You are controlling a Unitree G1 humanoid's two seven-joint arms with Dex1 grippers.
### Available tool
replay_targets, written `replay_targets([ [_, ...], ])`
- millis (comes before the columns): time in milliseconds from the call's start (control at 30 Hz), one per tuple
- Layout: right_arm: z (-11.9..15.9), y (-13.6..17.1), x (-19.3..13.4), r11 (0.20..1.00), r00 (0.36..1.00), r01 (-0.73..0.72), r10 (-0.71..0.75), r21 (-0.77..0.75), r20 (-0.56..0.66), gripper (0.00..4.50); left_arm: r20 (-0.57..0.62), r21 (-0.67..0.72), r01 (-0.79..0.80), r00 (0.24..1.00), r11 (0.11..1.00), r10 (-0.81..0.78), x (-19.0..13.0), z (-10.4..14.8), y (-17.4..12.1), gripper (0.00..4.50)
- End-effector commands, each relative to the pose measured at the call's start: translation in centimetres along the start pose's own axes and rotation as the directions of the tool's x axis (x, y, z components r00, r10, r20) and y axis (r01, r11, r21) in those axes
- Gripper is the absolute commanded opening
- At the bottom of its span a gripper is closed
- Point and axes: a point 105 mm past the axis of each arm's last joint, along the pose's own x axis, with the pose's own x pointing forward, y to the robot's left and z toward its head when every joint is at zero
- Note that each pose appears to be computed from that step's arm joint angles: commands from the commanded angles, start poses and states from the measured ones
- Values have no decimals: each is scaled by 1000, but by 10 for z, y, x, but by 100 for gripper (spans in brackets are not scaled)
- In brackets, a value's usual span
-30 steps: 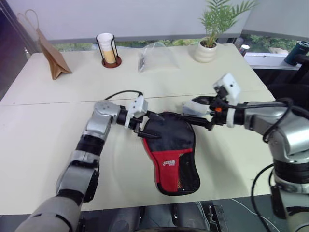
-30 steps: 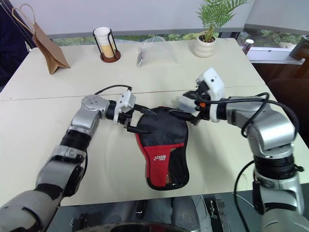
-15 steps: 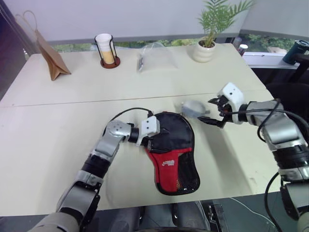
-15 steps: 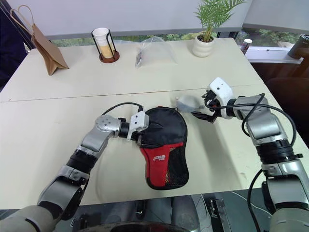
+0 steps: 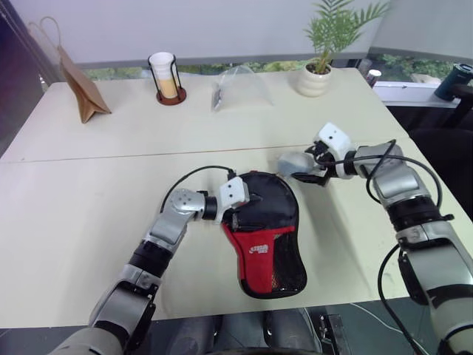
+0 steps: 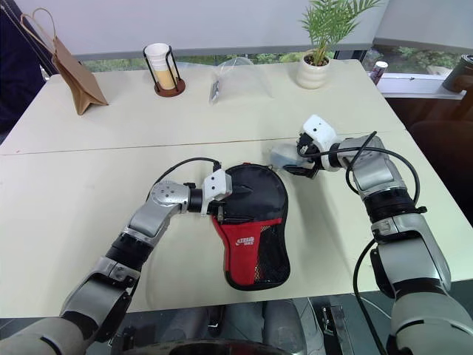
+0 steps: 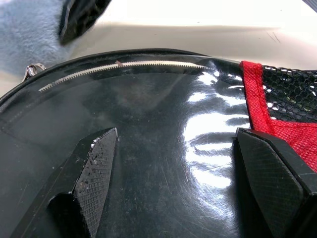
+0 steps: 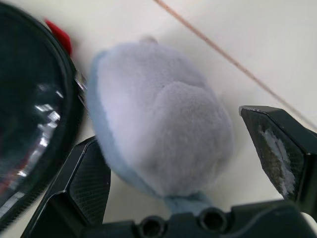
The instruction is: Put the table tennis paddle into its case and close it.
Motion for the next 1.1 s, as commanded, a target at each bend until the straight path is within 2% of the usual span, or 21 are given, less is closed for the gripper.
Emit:
replay_targets([
  [33,17,-6,0,999,999,6,-4,-37,33,450,-71,-54,5,997,999,-8,0,-23,-8,395],
  [67,18,-6,1,999,999,0,1,-37,32,450,-72,-56,4,997,998,-8,1,-24,-8,395],
  [167,19,-5,4,999,999,-6,7,-40,38,364,-79,-59,3,997,998,-7,1,-25,-9,402],
  [333,20,-6,0,998,999,-14,16,-56,45,111,-114,-50,15,993,999,-21,2,-31,-12,402],
  [433,15,-9,-8,998,1000,1,1,-67,21,1,-143,-46,28,989,999,-34,3,-36,-14,402],
  [733,-15,-9,-37,996,996,43,-49,-81,-78,1,-205,-55,20,978,998,-31,5,-47,-14,402],
  [833,-30,2,-52,994,991,24,-38,-109,-126,1,-222,-53,11,975,999,-23,5,-51,-12,402],
  [1100,-46,29,-84,990,980,-1,-27,-139,-197,1,-227,-57,14,973,998,-27,6,-53,-14,402],
])
